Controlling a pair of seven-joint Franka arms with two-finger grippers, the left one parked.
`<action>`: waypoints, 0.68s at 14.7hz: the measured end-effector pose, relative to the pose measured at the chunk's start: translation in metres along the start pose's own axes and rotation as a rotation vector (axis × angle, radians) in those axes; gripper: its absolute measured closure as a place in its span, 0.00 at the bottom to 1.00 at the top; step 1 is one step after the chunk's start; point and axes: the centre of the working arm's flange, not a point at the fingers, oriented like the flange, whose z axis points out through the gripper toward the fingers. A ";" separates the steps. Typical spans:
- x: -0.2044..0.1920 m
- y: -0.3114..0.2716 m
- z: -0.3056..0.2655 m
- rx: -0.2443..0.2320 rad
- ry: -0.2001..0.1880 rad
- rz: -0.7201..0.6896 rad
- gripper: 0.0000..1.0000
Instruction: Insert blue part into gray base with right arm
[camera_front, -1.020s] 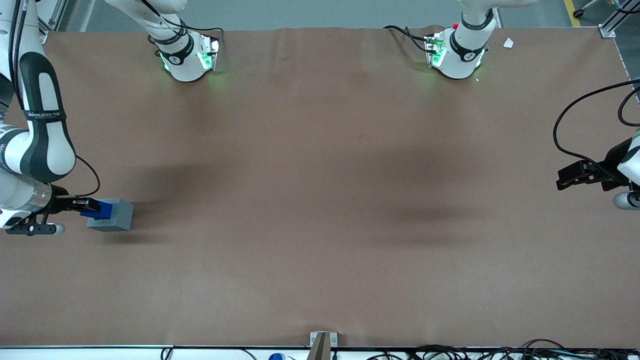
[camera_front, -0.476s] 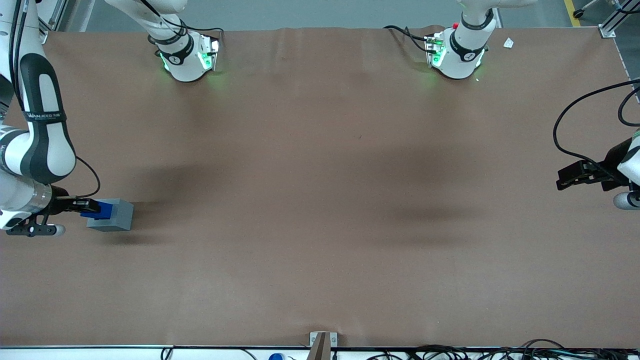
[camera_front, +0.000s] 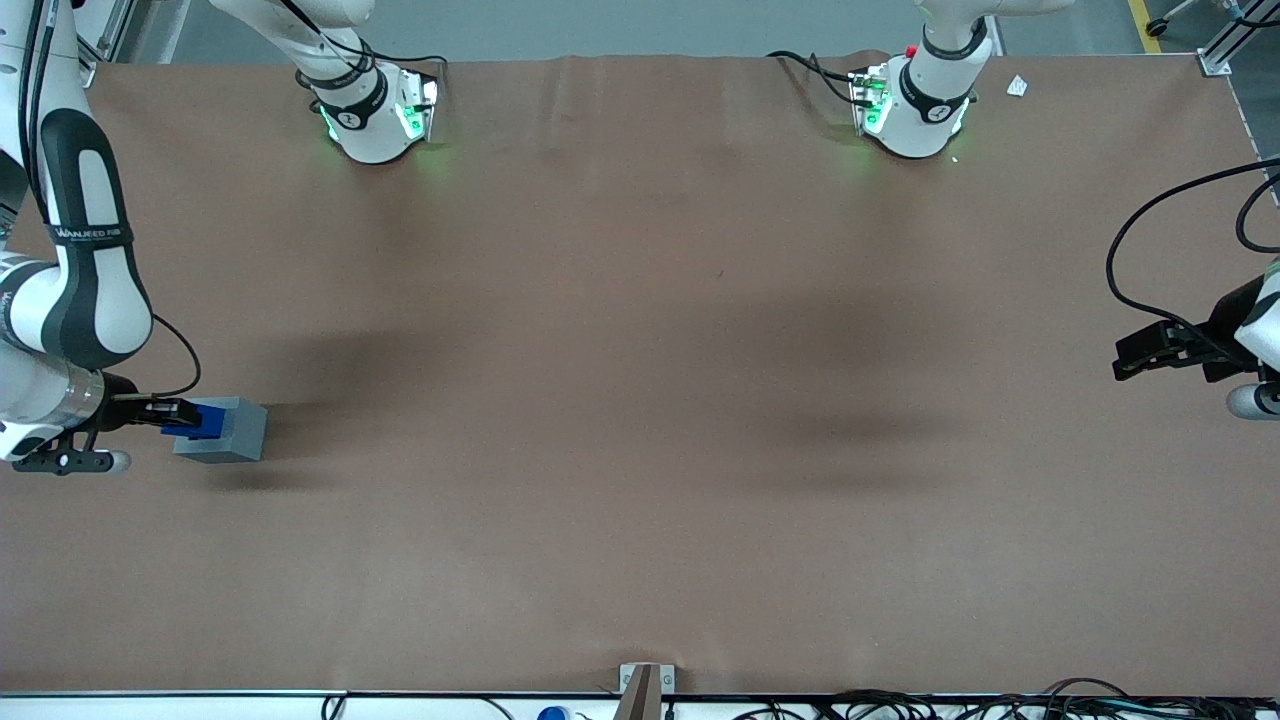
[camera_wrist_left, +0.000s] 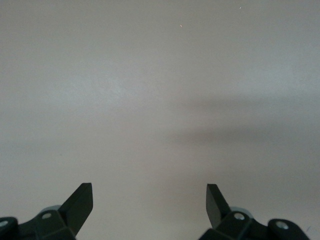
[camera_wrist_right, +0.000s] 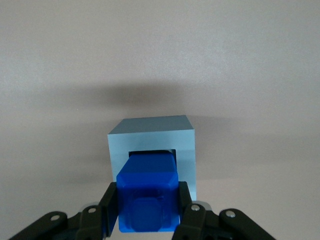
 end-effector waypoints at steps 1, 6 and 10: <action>0.000 0.000 0.000 0.000 0.000 0.000 0.49; 0.001 0.000 0.000 0.001 -0.003 -0.001 0.49; 0.001 0.000 0.000 0.004 -0.019 0.000 0.49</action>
